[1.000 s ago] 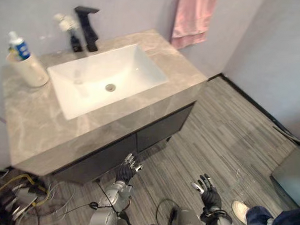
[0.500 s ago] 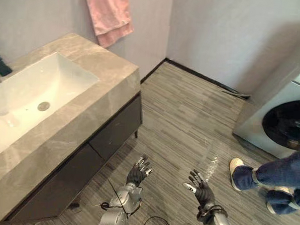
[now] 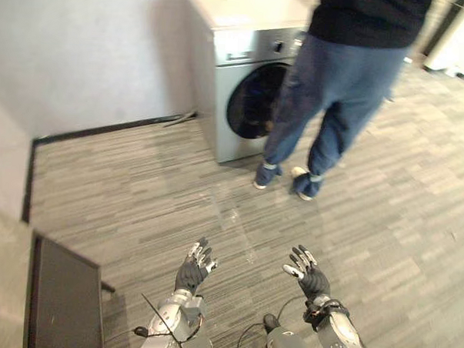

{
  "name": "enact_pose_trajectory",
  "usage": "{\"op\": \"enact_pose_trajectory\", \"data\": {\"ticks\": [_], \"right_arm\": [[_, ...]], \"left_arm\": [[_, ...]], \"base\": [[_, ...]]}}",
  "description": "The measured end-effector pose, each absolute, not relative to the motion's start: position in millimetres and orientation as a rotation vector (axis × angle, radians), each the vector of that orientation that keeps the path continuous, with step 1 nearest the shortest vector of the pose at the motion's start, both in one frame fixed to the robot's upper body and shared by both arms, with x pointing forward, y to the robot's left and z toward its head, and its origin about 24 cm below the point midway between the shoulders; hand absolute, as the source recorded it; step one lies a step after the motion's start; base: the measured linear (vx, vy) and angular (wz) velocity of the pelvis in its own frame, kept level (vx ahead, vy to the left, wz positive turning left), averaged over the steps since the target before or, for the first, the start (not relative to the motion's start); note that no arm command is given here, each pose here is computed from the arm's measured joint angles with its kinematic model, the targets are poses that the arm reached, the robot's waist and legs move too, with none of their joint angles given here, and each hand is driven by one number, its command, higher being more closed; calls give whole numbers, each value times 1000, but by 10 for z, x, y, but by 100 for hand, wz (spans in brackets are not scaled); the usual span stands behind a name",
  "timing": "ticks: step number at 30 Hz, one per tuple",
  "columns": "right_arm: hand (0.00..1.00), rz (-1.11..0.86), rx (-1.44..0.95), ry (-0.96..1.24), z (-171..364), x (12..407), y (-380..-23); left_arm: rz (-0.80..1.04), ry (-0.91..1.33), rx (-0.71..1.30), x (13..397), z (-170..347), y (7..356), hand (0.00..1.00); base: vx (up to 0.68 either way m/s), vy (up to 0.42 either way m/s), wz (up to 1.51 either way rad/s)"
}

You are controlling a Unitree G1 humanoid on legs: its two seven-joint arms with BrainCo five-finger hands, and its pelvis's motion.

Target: Organize washtable

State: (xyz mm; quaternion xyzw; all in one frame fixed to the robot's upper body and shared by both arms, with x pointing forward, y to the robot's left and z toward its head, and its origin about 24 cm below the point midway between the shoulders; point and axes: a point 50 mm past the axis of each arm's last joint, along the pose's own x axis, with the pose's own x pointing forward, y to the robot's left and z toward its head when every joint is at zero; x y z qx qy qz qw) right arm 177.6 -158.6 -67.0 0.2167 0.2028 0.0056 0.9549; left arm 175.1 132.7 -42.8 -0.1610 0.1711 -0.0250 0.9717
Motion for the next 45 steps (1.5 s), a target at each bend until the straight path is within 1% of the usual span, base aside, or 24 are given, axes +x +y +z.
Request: {"op": "enact_pose_trajectory", "data": {"ticks": [4,6,11,16,17,18,20,25,27,30,35,40,42,44,45], "right_arm": [[0,-1,548,405,-677,1752,-1486],[0,-28,593,421,-714,1679,-1445],[0,-51,614,442,-725,1544,-1444],[0,-35,597,274,-343,1575,-1502],[0,-40,592,233,-267,1613,-1521],[0,-78,584,200,-218,1647,-1573],[0,-104,585,175,-182,1707,-1581],[0,-113,533,215,-267,1655,-1599],[0,-106,495,266,-386,1733,-1621],[0,-163,494,336,-535,1639,-1708],[0,-220,481,391,-662,1592,-1808],[0,-200,494,432,-729,1568,-1729],[0,-200,490,451,-757,1563,-1747],[0,-169,501,454,-753,1580,-1653],[0,-160,508,479,-785,1522,-1588]], "left_arm": [[-75,339,-303,1760,-414,1305,0],[-92,340,-307,1754,-415,1281,0],[-79,336,-319,1763,-412,1293,0],[-48,302,-322,1811,-350,1354,0],[-55,284,-313,1861,-316,1363,0],[-77,226,-315,2002,-194,1320,0],[-51,196,-321,2100,-122,1341,0],[23,220,-358,2009,-169,1373,0],[65,283,-389,1972,-308,1370,0],[92,339,-412,1917,-422,1359,0],[83,391,-395,1858,-528,1357,0],[126,429,-387,1729,-609,1453,0],[117,436,-394,1725,-621,1413,0],[105,436,-378,1726,-618,1435,0],[97,440,-376,1706,-626,1440,0]], "base": [[3,136,-111],[20,45,-87],[13,-17,-128],[-49,-35,-172],[-278,23,-160],[-296,48,-140],[-164,98,-118],[37,67,-108],[57,-16,-104],[127,-47,-49],[73,-26,-22],[13,99,-13],[-38,157,-34],[-58,145,-8],[-46,102,3]]}}
